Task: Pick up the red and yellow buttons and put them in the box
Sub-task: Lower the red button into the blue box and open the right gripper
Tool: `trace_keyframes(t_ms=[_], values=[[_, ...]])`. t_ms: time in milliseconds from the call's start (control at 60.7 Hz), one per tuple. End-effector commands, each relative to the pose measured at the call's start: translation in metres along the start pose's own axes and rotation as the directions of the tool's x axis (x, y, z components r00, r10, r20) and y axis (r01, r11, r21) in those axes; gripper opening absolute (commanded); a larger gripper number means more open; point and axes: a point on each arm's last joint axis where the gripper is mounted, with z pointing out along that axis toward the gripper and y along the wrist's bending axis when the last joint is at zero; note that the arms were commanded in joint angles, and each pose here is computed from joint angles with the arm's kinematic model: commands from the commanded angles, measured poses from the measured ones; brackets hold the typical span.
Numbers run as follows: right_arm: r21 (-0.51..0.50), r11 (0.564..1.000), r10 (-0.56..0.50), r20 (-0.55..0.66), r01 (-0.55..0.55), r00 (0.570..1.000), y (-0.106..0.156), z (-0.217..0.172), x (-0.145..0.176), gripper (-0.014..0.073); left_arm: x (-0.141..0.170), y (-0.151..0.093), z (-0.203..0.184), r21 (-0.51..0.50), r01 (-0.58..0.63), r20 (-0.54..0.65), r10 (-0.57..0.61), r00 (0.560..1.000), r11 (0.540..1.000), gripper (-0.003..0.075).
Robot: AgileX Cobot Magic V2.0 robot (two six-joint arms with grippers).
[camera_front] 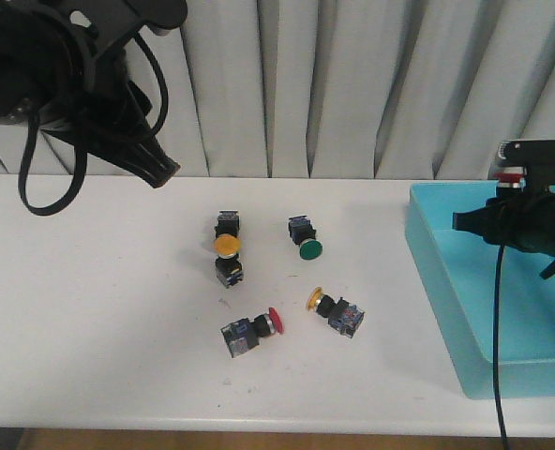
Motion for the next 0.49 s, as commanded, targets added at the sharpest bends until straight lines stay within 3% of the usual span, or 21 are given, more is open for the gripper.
trace_keyframes(t_ms=[0,247,478], values=[[-0.032,0.998,0.062,0.006,-0.062,0.998,-0.005,0.007,-0.004,0.0047,-0.007,0.012,-0.015,-0.038,0.034,0.095,-0.03,0.995,0.999,0.0267],[-0.077,0.994,0.066,-0.089,-0.073,0.994,-0.003,0.038,0.02,0.0155,-0.007,0.012,-0.014,-0.036,0.041,0.095,-0.037,0.995,0.999,0.0267],[-0.096,0.993,0.051,-0.125,-0.064,0.991,-0.001,0.049,0.03,0.0389,-0.007,0.012,-0.014,-0.036,0.041,0.093,-0.038,0.995,0.999,0.0267]])
